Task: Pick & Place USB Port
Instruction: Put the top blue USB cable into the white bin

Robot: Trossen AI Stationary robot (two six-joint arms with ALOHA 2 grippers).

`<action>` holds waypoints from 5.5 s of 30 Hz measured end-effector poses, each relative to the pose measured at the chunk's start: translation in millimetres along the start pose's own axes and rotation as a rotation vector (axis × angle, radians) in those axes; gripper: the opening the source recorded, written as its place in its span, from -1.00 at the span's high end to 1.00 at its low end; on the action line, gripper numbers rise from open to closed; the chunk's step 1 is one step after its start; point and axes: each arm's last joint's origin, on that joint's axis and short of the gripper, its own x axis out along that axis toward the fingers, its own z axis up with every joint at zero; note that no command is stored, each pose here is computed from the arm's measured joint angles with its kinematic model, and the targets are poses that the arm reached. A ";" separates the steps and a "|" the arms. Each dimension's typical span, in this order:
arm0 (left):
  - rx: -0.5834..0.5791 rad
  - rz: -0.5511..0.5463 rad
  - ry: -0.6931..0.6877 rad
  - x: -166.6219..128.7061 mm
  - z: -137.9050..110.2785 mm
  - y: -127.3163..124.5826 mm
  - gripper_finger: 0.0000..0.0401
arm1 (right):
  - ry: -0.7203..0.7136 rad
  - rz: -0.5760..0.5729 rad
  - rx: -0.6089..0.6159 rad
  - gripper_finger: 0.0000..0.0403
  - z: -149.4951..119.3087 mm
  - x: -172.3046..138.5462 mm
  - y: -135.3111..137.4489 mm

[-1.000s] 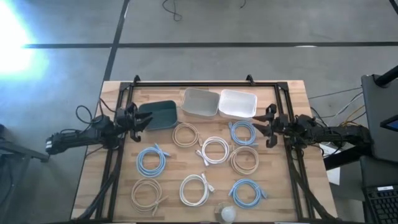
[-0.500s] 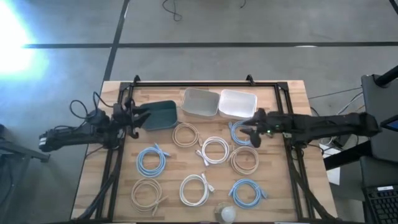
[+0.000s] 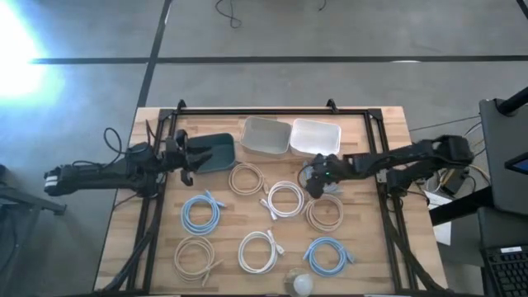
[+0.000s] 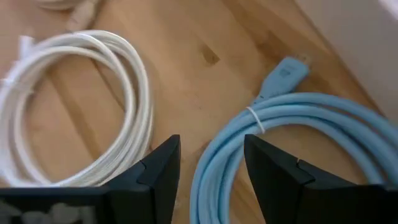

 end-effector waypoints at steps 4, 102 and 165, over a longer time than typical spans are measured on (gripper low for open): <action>-0.003 -0.005 0.001 0.1 -0.1 -0.2 0.31 | 0.040 -0.039 0.023 0.18 4.7 18.5 6.5; -0.051 -0.008 0.014 1.1 -1.5 -0.3 0.32 | 0.153 -0.133 0.021 0.83 4.6 37.2 27.5; -0.046 0.003 0.073 7.6 -9.2 0.1 0.32 | -0.219 -0.689 -0.396 0.58 73.6 59.2 -31.4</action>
